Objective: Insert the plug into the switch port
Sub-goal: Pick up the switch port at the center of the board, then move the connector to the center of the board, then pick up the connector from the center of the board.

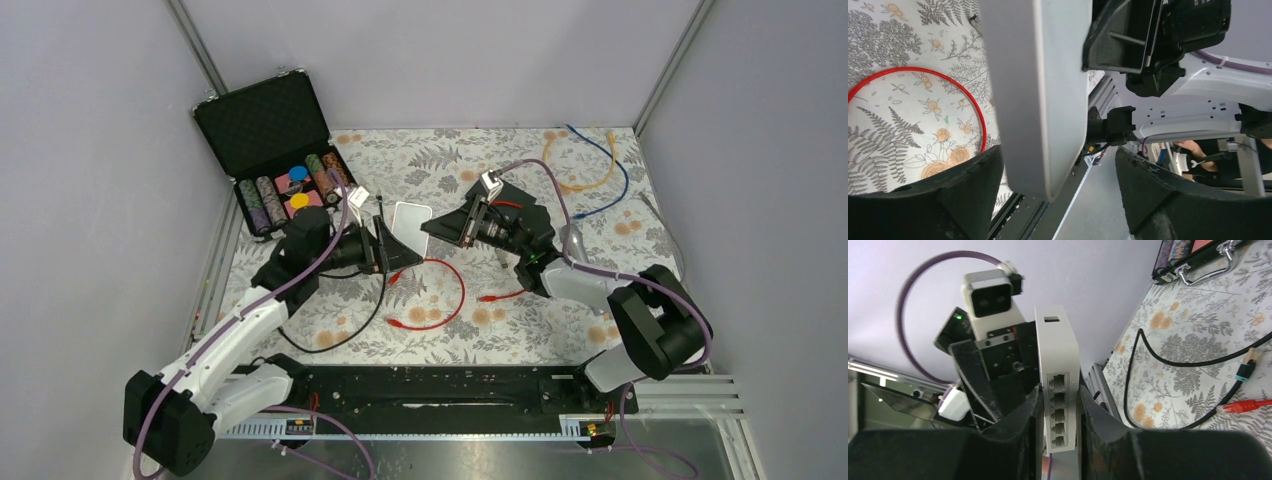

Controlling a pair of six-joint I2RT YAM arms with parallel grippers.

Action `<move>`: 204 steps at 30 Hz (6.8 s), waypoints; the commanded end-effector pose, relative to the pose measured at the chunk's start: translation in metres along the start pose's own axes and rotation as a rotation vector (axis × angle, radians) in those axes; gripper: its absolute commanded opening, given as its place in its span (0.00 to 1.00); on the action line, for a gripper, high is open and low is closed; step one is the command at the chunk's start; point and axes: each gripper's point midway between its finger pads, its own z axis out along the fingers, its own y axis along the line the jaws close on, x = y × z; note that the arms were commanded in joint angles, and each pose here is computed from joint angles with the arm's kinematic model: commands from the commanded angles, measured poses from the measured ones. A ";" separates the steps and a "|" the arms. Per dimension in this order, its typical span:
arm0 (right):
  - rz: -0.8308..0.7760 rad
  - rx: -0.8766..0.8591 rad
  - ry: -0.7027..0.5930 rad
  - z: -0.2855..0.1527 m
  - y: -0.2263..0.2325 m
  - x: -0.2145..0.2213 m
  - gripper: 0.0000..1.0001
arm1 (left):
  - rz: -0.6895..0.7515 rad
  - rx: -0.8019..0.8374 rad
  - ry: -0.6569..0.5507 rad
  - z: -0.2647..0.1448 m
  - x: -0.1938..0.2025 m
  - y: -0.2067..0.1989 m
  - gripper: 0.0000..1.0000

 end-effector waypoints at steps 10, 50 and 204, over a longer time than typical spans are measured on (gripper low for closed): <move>0.071 -0.126 -0.127 -0.005 0.024 -0.016 0.00 | -0.138 0.256 -0.292 -0.006 -0.039 -0.035 0.72; -0.622 0.495 0.359 -0.029 -0.099 0.067 0.58 | -0.297 -0.519 -0.566 -0.102 -0.085 0.124 0.00; -1.439 0.487 0.346 -0.049 -0.059 0.100 0.00 | -0.658 0.009 -0.152 -0.063 -0.005 0.078 0.07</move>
